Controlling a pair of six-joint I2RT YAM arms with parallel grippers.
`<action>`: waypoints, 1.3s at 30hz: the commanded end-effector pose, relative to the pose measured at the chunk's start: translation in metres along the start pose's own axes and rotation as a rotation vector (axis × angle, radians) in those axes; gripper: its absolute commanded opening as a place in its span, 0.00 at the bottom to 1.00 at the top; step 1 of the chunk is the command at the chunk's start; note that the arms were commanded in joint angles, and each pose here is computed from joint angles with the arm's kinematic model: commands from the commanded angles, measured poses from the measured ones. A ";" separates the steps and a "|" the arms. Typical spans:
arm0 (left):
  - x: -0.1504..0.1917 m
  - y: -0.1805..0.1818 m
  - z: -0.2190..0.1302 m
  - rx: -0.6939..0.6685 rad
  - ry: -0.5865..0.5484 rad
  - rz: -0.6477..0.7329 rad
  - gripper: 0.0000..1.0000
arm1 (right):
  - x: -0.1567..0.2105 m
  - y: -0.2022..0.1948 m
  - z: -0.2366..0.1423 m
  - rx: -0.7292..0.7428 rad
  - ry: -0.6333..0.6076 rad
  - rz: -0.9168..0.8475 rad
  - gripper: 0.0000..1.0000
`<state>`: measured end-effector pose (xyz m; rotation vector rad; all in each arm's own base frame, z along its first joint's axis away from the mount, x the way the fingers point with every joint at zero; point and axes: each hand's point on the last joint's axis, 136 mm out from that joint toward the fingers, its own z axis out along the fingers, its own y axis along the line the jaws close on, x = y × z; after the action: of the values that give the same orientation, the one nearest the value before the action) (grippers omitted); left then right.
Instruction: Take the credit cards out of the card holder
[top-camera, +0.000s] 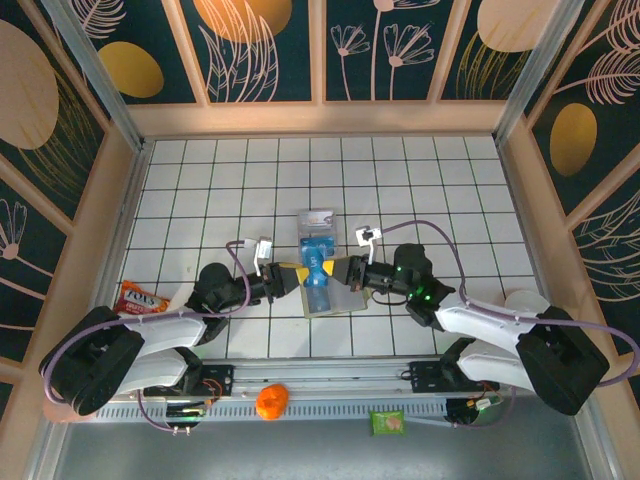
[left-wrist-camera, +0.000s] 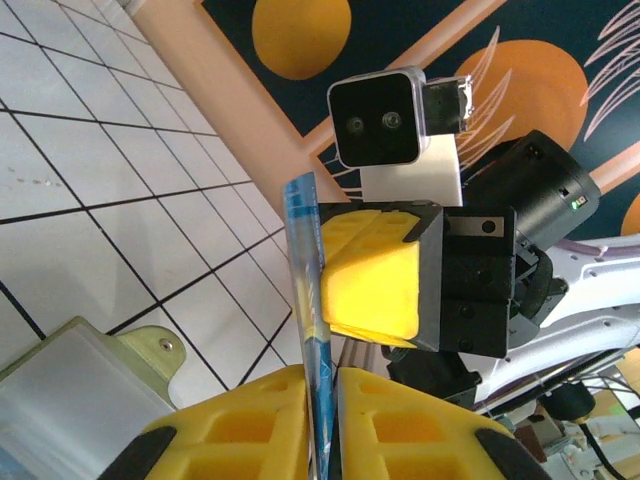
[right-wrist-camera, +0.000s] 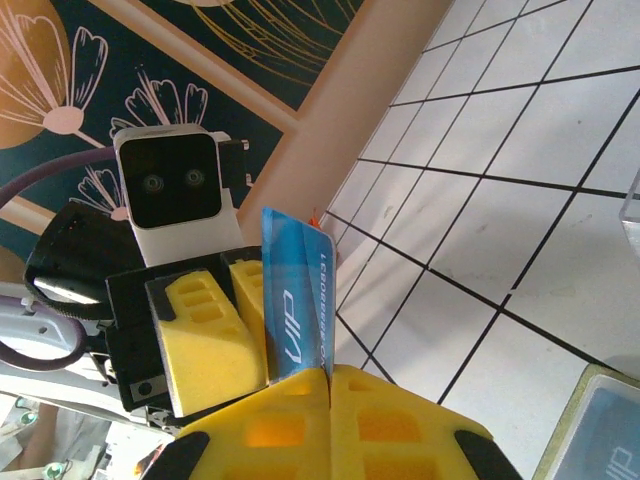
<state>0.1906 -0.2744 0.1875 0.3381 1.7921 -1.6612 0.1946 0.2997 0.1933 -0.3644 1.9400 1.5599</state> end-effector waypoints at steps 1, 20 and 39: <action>-0.004 -0.011 0.002 0.043 0.000 0.030 0.10 | -0.013 0.004 0.006 0.002 -0.038 -0.008 0.00; -0.059 0.022 0.054 -0.385 0.270 0.448 0.00 | -0.020 -0.042 -0.074 0.309 -0.148 -0.052 0.23; -0.063 0.107 0.042 -0.676 0.960 0.910 0.00 | -0.014 -0.071 -0.106 0.378 -0.171 0.019 0.25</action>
<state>0.3199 -0.2936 0.1421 1.3563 2.2339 -0.2784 0.2194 0.1790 0.1657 -0.0304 2.0313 1.1532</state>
